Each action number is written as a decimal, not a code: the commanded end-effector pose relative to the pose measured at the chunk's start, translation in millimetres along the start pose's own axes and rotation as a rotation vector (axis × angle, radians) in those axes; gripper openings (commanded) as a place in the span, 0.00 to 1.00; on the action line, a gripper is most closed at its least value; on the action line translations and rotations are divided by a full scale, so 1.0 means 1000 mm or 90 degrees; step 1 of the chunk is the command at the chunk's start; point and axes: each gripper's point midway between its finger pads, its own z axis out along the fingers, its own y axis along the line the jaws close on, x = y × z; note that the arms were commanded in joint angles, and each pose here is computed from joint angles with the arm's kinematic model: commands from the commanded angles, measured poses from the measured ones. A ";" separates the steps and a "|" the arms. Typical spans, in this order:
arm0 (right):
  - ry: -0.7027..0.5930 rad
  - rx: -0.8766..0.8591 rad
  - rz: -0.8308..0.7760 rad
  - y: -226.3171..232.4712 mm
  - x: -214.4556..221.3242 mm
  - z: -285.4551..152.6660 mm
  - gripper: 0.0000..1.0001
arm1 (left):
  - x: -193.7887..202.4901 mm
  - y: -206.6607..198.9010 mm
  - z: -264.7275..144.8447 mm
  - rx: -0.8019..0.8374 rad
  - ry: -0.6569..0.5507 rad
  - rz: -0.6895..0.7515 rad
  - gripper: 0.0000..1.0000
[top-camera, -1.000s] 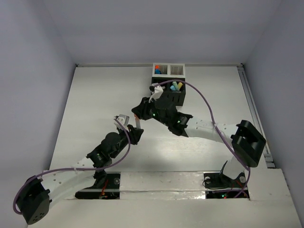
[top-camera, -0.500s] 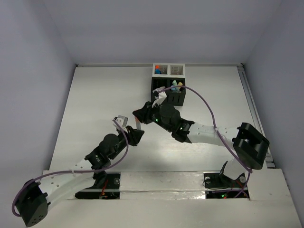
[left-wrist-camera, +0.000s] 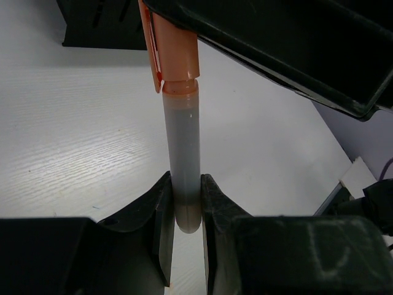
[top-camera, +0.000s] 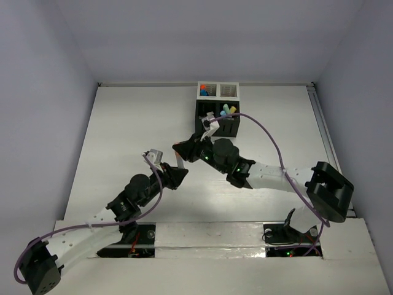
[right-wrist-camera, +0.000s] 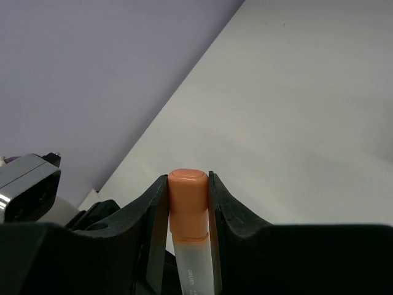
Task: Sort the stationery into containers
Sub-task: Close the pen cap on the pen, then place the pen in the storage box.
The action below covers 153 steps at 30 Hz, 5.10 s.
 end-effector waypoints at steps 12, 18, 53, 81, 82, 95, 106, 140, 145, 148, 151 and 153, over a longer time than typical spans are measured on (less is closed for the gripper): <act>0.055 -0.080 -0.037 0.031 0.010 -0.019 0.00 | -0.077 -0.045 -0.006 0.068 -0.119 -0.019 0.00; 0.110 0.004 -0.061 0.011 0.023 -0.015 0.00 | -0.082 -0.035 0.007 0.010 -0.107 0.006 0.00; 0.239 0.118 -0.098 -0.029 0.122 -0.057 0.00 | -0.174 -0.068 -0.006 0.015 -0.258 0.039 0.00; 0.348 0.130 0.029 -0.054 0.208 -0.107 0.00 | -0.301 -0.136 0.016 0.115 -0.407 0.085 0.00; 0.338 0.140 0.021 -0.056 0.203 -0.106 0.00 | -0.298 -0.136 0.016 0.121 -0.403 0.080 0.00; 0.082 0.189 0.011 -0.065 0.042 -0.028 0.00 | -0.144 -0.089 0.030 0.177 -0.181 0.017 0.10; -0.114 0.242 -0.010 -0.085 -0.091 0.002 0.00 | -0.104 -0.079 0.011 0.195 -0.129 0.027 0.81; -0.291 0.538 -0.292 -0.271 -0.229 -0.013 0.00 | -0.045 -0.023 0.005 0.105 -0.083 0.037 0.95; -0.288 0.534 -0.258 -0.283 -0.199 -0.021 0.00 | -0.043 -0.022 0.006 0.103 -0.081 0.035 0.95; -0.291 0.510 -0.243 -0.280 -0.190 -0.026 0.08 | -0.043 -0.022 0.007 0.102 -0.080 0.032 0.95; -0.300 0.485 -0.242 -0.269 -0.194 -0.031 0.36 | -0.044 -0.022 0.007 0.101 -0.083 0.028 0.95; -0.302 0.476 -0.243 -0.259 -0.202 -0.034 0.60 | -0.048 -0.023 0.008 0.101 -0.091 0.024 0.95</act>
